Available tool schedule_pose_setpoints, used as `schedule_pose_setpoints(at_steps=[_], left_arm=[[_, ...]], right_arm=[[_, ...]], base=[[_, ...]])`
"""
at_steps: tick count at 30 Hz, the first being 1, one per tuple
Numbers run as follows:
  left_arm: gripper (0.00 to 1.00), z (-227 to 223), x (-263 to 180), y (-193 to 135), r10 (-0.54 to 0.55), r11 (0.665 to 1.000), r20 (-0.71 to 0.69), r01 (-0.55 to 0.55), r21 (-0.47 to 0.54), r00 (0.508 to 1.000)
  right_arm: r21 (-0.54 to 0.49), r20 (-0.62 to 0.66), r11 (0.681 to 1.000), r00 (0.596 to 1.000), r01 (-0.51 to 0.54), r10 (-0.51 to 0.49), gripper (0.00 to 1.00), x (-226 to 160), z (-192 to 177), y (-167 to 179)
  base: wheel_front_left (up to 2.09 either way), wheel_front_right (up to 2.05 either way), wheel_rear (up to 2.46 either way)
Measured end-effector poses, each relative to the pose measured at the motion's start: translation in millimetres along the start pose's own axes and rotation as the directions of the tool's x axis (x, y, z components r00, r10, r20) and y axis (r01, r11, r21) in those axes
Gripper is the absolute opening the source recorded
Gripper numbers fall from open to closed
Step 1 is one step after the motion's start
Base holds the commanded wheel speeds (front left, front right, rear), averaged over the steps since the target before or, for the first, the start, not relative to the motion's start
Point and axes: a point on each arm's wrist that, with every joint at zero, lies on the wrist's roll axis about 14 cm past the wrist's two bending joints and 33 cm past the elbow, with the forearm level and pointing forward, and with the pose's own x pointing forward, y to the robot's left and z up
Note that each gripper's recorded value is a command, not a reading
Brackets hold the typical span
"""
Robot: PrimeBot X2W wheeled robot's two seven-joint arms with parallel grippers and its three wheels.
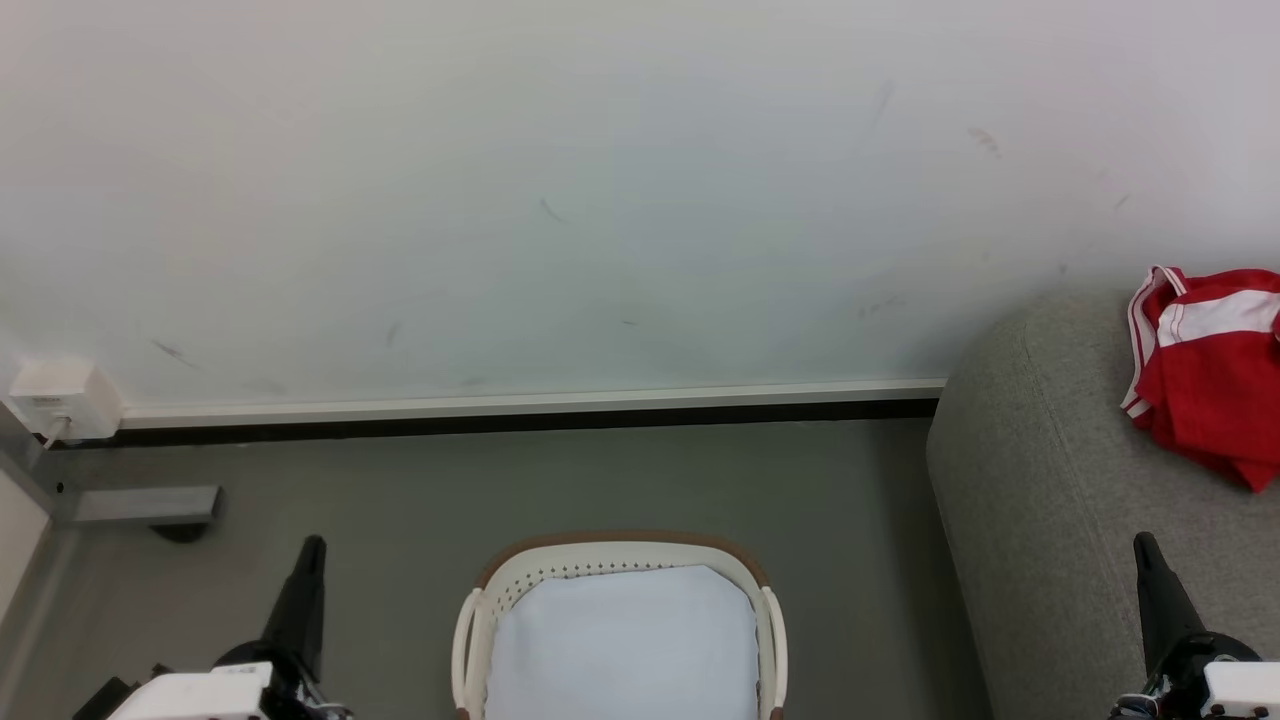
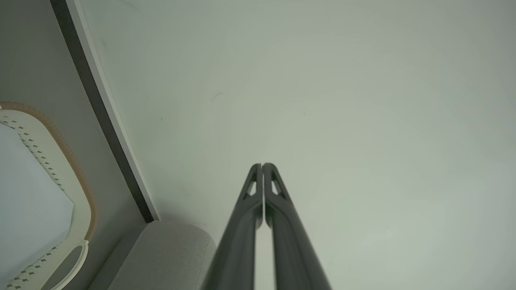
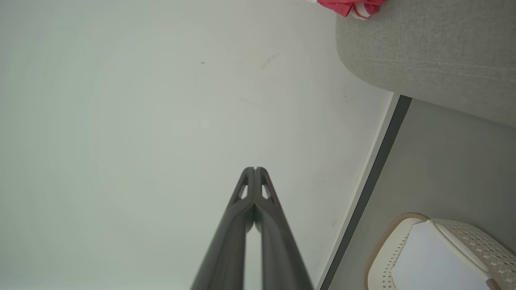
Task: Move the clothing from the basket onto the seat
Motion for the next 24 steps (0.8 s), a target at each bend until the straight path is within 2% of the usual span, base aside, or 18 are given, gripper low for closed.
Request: schedule_pose_setpoints(at_steps=[24], left_arm=[[0.00, 0.0, 0.1, -0.3, -0.001, 1.000, 0.000, 0.001, 0.000, 1.000]], right_arm=[[0.000, 0.000, 1.000, 1.000, -0.001, 0.001, 0.00, 0.0, 0.0, 0.3]], base=[[0.00, 0.00, 0.00]])
